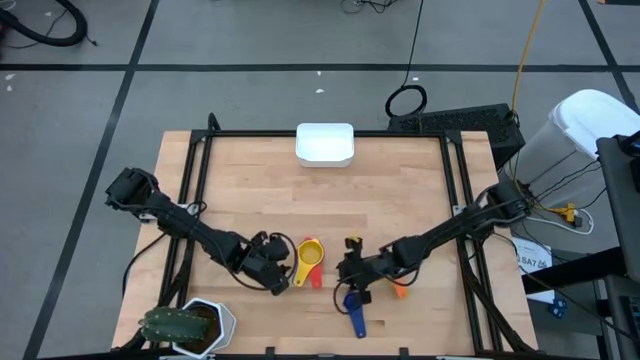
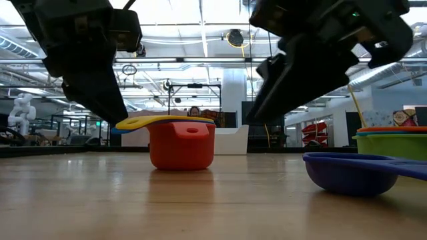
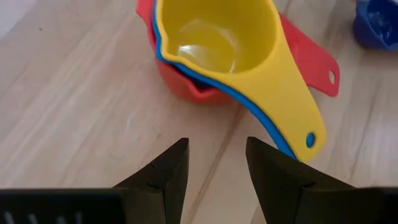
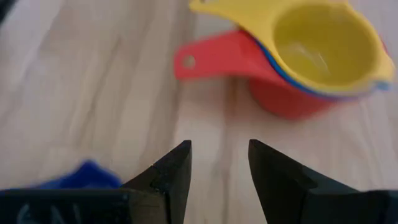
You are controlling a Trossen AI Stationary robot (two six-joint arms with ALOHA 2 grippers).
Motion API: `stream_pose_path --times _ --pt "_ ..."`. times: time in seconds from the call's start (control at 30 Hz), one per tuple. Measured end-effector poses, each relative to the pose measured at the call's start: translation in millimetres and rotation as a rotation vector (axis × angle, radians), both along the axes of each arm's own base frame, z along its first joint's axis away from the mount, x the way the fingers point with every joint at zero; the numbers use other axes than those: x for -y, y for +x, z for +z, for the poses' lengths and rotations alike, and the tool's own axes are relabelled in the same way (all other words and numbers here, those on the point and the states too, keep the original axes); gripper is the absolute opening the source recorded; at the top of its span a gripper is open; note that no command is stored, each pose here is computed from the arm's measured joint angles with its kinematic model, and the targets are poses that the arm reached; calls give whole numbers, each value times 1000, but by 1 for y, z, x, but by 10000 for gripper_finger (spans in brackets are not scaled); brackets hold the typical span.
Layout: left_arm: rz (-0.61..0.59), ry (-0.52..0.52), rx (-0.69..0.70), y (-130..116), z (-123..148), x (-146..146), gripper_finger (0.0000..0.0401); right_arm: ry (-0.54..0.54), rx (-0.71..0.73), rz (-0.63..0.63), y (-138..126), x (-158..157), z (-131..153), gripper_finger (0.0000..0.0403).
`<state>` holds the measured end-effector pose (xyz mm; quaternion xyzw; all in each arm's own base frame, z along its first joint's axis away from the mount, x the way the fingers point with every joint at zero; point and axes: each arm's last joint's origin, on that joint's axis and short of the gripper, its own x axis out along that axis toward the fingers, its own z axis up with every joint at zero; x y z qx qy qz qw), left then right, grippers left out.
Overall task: Nest measuring cups in basket
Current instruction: Stack the left nested measuring cups on top of the red measuring cup
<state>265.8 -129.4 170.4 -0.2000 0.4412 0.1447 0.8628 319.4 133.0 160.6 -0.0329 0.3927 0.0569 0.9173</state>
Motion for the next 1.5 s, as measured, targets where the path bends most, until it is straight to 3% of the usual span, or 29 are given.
stream_pose_path --times 0.2,0.43,0.8,1.07,1.5 --pt "29 -12 19 1 1 0 163 -39 37 50 16 -6 -1 120" --pt "38 -17 42 0 2 5 163 -49 54 76 20 0 1 9" --pt "78 -30 58 2 -10 15 163 39 17 142 26 14 -1 0" --pt "56 -43 3 9 -36 23 163 6 -18 167 29 25 -10 0" --pt "65 -63 49 12 -32 24 163 29 -30 177 33 35 -14 0"
